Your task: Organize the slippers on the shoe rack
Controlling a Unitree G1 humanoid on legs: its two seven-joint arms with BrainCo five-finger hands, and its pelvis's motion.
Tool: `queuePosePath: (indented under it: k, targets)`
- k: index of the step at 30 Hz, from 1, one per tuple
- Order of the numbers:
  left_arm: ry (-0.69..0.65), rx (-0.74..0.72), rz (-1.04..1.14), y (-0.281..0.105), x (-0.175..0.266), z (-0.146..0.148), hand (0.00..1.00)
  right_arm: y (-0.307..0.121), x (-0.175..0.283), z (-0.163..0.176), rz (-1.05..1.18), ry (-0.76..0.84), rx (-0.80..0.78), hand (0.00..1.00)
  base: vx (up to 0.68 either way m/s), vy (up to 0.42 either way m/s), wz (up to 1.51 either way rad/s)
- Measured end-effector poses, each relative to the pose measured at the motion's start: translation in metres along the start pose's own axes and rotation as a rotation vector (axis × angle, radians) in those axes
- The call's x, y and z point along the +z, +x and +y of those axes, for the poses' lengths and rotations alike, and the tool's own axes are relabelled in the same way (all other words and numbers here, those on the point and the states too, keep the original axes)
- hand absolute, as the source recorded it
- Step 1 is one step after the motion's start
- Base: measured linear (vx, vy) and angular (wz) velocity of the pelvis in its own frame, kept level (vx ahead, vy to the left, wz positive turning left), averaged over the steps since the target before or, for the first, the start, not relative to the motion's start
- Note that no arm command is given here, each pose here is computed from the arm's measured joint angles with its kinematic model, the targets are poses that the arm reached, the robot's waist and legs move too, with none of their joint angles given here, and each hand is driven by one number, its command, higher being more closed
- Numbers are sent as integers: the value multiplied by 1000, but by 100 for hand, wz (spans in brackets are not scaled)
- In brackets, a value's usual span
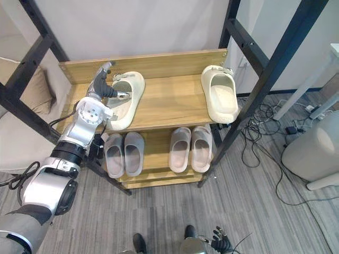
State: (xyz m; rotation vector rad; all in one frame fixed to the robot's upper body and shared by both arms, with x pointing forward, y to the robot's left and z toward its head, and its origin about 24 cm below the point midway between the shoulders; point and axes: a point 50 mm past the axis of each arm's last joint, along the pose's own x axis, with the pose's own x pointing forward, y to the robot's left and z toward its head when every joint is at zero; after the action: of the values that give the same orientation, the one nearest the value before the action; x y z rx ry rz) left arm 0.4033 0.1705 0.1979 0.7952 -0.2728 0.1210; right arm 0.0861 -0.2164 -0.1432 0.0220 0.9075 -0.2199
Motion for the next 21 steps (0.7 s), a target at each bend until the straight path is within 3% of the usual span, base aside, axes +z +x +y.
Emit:
queuePosePath:
  k: [10,21]
  targets:
    - [-5,48,-6,9,7,16,100,0,1,-3,-6,18,-15,0,-8,-7,-8]
    - [6,31,-9,9,8,12,100,0,1,-3,-6,23,-18,0,-32,1,-1]
